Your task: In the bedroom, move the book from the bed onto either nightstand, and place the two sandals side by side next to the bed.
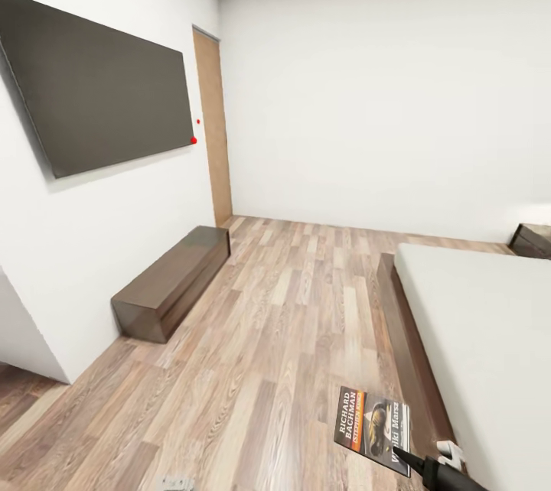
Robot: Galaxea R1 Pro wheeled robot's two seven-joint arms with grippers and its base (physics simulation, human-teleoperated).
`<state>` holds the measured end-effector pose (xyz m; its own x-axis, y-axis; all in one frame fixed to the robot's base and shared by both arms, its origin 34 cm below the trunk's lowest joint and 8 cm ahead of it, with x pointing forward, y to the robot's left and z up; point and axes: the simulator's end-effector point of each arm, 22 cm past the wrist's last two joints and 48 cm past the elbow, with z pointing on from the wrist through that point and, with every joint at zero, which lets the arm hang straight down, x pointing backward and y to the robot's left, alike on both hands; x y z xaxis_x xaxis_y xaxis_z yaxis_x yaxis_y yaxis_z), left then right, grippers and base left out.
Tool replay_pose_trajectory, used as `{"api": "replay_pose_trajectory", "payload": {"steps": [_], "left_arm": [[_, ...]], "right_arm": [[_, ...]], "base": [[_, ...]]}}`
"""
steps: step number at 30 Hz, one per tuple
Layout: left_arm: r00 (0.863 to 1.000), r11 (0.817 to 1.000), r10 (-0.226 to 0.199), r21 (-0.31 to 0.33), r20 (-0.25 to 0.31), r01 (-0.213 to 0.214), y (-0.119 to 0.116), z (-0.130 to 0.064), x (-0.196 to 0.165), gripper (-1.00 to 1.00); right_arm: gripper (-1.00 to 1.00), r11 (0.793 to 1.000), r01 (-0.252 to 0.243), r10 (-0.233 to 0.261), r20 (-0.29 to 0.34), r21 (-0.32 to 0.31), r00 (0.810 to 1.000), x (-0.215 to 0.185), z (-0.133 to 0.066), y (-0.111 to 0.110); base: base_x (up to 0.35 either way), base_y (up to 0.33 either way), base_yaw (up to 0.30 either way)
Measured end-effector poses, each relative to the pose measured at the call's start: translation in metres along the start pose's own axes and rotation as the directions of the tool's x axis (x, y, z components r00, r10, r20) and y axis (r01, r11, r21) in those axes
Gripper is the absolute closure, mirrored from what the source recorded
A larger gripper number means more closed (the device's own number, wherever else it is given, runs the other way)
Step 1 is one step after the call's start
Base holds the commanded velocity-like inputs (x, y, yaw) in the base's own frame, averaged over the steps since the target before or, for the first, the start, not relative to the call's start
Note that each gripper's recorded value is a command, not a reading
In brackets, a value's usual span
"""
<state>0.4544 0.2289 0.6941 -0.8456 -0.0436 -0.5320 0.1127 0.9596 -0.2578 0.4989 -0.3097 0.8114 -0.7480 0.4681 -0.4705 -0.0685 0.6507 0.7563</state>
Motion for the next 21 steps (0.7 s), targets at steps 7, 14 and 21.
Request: {"api": "replay_pose_trajectory", "payload": {"steps": [7, 14, 21], "left_arm": [[1.000, 0.998, 0.003, -0.066, 0.000, -0.003, 0.016, -0.001, 0.000, -1.00], [1.000, 0.998, 0.005, -0.067, -0.001, -0.005, 0.016, -0.001, 0.000, -1.00], [1.000, 0.998, 0.005, -0.068, 0.000, -0.005, 0.016, -0.001, 0.000, -1.00]], "right_arm": [[1.00, 1.000, 0.000, 0.000, 0.000, -0.001, 1.000, 0.000, 0.000, 0.000], [1.00, 1.000, 0.000, 0.000, 0.001, -0.001, 1.000, 0.000, 0.000, 0.000], [1.00, 1.000, -0.002, 0.002, 0.006, -0.002, 1.000, -0.001, 0.000, 0.001]], "base": [[0.000, 0.000, -0.284], [0.000, 0.000, -0.270], [0.145, 0.000, -0.055]]}}
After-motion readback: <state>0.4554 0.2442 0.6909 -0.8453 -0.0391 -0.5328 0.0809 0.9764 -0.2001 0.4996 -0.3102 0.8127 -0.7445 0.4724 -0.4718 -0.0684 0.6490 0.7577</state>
